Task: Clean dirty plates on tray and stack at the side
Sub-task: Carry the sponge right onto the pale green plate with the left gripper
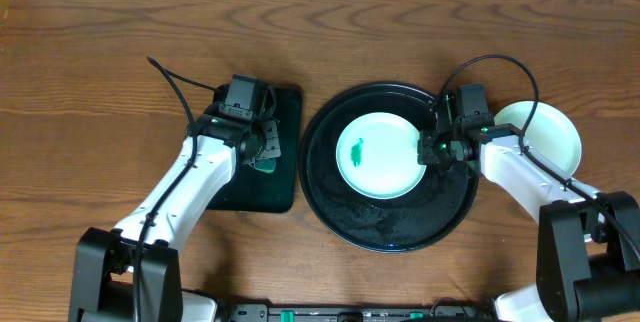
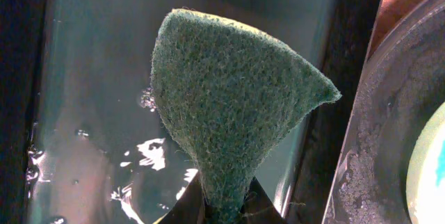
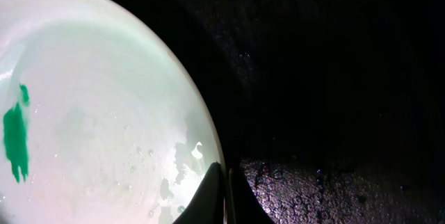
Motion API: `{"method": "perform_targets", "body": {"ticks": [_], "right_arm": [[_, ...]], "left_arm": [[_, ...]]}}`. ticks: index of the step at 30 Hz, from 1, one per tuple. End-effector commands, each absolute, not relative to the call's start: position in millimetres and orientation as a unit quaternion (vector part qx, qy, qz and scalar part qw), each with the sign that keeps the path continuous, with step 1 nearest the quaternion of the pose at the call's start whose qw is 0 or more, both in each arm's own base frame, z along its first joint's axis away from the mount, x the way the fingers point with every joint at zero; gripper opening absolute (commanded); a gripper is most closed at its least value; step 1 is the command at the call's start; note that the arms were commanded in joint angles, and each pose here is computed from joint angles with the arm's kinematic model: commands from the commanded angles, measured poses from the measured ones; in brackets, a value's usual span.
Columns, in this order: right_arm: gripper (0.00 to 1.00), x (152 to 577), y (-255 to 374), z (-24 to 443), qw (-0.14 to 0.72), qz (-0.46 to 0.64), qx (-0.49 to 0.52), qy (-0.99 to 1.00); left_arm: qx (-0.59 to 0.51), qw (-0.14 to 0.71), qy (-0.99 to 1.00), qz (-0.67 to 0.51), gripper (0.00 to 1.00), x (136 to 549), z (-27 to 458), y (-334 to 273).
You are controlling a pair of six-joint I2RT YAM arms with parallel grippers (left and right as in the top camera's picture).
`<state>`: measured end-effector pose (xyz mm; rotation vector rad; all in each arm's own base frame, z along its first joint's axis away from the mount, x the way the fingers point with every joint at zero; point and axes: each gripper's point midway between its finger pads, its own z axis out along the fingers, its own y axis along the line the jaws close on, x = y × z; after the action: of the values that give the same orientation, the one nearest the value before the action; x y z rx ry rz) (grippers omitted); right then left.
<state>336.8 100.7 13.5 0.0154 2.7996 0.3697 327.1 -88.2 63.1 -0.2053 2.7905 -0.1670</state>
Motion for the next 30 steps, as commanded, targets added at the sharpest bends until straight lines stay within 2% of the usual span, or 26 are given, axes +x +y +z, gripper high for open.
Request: {"method": "perform_targets", "body": {"ticks": [1, 8, 14, 30], "right_arm": [[0.01, 331, 104, 9, 0.148, 0.133, 0.008, 0.98], [0.01, 330, 109, 9, 0.147, 0.134, 0.006, 0.98], [0.01, 327, 111, 8, 0.14, 0.144, 0.021, 0.98], [0.05, 322, 125, 12, 0.127, 0.185, 0.013, 0.974]], "left_arm": [[-0.081, 0.171, 0.98, -0.063, 0.08, 330, 66, -87], [-0.12, 0.179, 0.976, -0.022, 0.08, 345, 110, -54], [-0.13, 0.181, 0.975, -0.026, 0.07, 350, 151, -50], [-0.064, 0.205, 0.968, -0.13, 0.08, 360, 151, -165]]}}
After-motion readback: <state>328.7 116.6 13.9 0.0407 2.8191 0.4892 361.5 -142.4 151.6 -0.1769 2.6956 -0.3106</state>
